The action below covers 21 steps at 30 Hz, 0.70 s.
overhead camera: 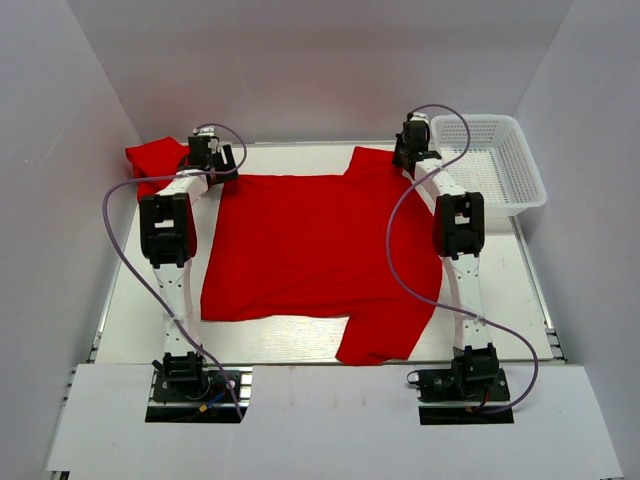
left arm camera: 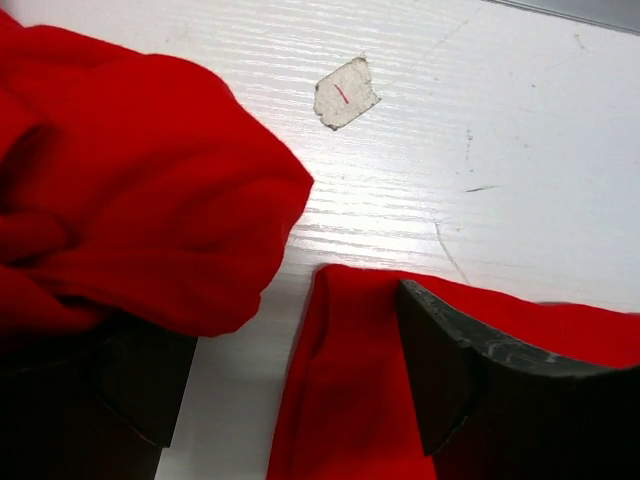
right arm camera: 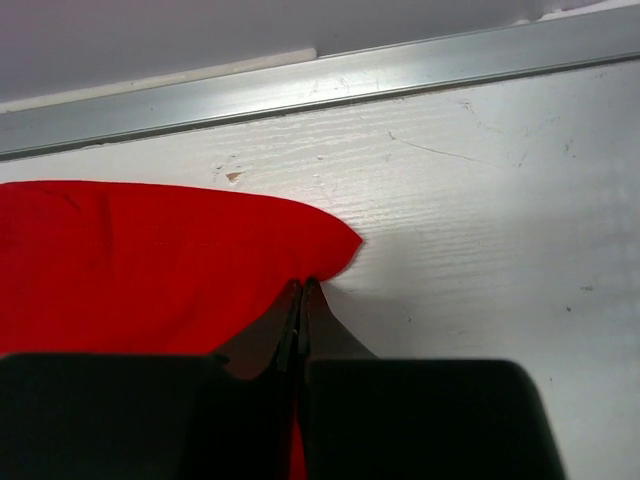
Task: Fold and stack the t-shirts
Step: Grap the side of the flattened tshirt furthest away from the robot with both arms
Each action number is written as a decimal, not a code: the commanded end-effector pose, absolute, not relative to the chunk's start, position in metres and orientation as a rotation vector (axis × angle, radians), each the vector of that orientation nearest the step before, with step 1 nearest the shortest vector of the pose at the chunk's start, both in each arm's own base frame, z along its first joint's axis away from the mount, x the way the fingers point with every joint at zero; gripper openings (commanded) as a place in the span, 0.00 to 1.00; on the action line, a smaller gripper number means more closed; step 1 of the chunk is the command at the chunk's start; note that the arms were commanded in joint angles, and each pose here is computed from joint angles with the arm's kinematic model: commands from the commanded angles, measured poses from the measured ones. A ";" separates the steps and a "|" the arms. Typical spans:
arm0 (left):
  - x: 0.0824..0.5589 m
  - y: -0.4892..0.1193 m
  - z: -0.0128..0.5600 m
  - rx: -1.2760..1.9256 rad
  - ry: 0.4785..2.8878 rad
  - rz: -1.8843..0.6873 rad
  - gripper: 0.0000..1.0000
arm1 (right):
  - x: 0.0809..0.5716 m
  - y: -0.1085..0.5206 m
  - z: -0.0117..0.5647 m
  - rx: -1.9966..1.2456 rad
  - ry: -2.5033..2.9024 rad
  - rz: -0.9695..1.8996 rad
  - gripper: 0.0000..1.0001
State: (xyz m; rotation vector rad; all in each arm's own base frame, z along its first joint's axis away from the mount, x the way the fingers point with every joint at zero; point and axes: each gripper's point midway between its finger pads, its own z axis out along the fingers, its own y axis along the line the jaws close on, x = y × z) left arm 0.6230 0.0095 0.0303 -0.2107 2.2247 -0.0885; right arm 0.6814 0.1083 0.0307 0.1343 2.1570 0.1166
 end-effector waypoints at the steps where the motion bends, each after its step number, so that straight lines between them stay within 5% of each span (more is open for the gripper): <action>1: 0.623 -0.002 0.024 -0.206 2.245 -0.187 0.86 | 0.693 0.115 0.063 0.097 2.064 0.137 0.00; 6: 0.616 -0.018 0.021 -0.204 2.246 -0.257 0.79 | 0.697 0.114 0.080 0.090 2.021 0.145 0.00; 15: 0.601 -0.026 0.005 -0.242 2.296 -0.278 0.30 | 0.699 0.115 0.098 0.075 1.979 0.152 0.00; 21: 0.600 -0.018 0.025 -0.271 2.269 -0.235 0.23 | 0.701 0.113 0.124 0.058 1.936 0.145 0.00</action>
